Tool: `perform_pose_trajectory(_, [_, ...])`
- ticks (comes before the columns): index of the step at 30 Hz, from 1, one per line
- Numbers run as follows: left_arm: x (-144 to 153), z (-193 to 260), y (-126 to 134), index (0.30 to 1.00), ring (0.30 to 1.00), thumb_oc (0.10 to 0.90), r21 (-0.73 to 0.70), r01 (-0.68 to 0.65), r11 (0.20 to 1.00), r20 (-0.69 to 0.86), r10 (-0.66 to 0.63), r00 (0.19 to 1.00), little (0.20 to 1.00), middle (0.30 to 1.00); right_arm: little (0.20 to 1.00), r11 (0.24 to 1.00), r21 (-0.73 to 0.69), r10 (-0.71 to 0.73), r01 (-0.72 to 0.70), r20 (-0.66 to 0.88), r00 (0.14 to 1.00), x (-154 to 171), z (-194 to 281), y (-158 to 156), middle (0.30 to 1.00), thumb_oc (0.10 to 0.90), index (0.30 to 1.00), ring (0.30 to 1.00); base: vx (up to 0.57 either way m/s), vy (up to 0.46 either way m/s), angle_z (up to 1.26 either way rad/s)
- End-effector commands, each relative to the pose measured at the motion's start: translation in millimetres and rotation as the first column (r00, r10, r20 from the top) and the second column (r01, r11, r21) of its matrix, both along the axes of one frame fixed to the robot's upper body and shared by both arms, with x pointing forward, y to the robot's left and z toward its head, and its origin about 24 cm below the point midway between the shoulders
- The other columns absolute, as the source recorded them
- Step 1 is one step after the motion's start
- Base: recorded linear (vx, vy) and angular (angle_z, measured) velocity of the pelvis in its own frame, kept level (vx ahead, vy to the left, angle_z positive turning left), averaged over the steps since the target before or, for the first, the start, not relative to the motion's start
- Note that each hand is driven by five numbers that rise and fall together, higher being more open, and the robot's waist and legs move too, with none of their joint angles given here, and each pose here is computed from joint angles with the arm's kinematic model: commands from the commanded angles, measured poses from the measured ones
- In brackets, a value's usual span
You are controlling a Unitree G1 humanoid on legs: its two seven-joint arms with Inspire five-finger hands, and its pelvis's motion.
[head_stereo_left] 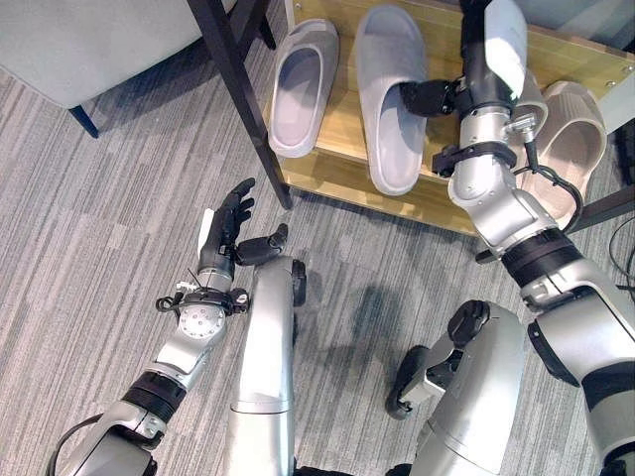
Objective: Arrange the slippers neatly on the shoe rack.
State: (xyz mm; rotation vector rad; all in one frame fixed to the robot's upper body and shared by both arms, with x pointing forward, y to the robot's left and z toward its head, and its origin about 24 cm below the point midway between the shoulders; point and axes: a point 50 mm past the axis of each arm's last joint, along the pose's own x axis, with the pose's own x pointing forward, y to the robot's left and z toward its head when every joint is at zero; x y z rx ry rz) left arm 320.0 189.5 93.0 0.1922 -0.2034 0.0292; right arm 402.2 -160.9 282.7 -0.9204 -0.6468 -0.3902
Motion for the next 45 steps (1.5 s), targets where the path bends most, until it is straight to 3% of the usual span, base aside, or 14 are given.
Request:
perform_pose_trajectory(1, [-29,-53,-36,0.9,0.9,0.8,0.046,0.144,0.988,-0.176,-0.134,0.975,0.9,0.9,0.9,0.997,-0.006,0.08,-0.082,0.286,0.955,-21,92,27,0.9,0.8,0.9,0.9,0.0,0.0,0.0])
perform_pose_trajectory(13, [-30,-54,-32,0.9,0.9,0.8,0.046,0.148,0.988,-0.19,-0.136,0.972,0.9,0.9,0.9,0.992,-0.13,0.021,0.002,0.178,0.984,-12,94,10,0.9,0.8,0.9,0.9,0.0,0.0,0.0])
perform_pose_trajectory(24, [-38,-61,-19,0.9,0.9,0.8,0.074,0.127,0.989,-0.226,-0.108,0.968,0.9,0.9,0.9,0.97,-0.193,0.186,-0.15,0.183,0.965,-28,86,23,0.9,0.8,0.9,0.9,0.0,0.0,0.0])
perform_pose_trajectory(32, [-42,-63,-11,0.9,0.9,0.8,0.075,0.099,0.992,-0.233,-0.079,0.969,0.9,0.9,0.9,0.95,-0.212,0.279,-0.228,0.255,0.926,-57,89,11,0.9,0.8,0.9,0.9,0.0,0.0,0.0])
perform_pose_trajectory(45, [-44,-59,-5,0.9,0.9,0.8,0.074,0.066,0.995,-0.22,-0.048,0.974,0.9,0.9,0.9,0.924,0.019,0.37,-0.382,0.209,0.905,-78,34,-21,0.9,0.8,0.9,0.9,0.0,-0.003,0.0])
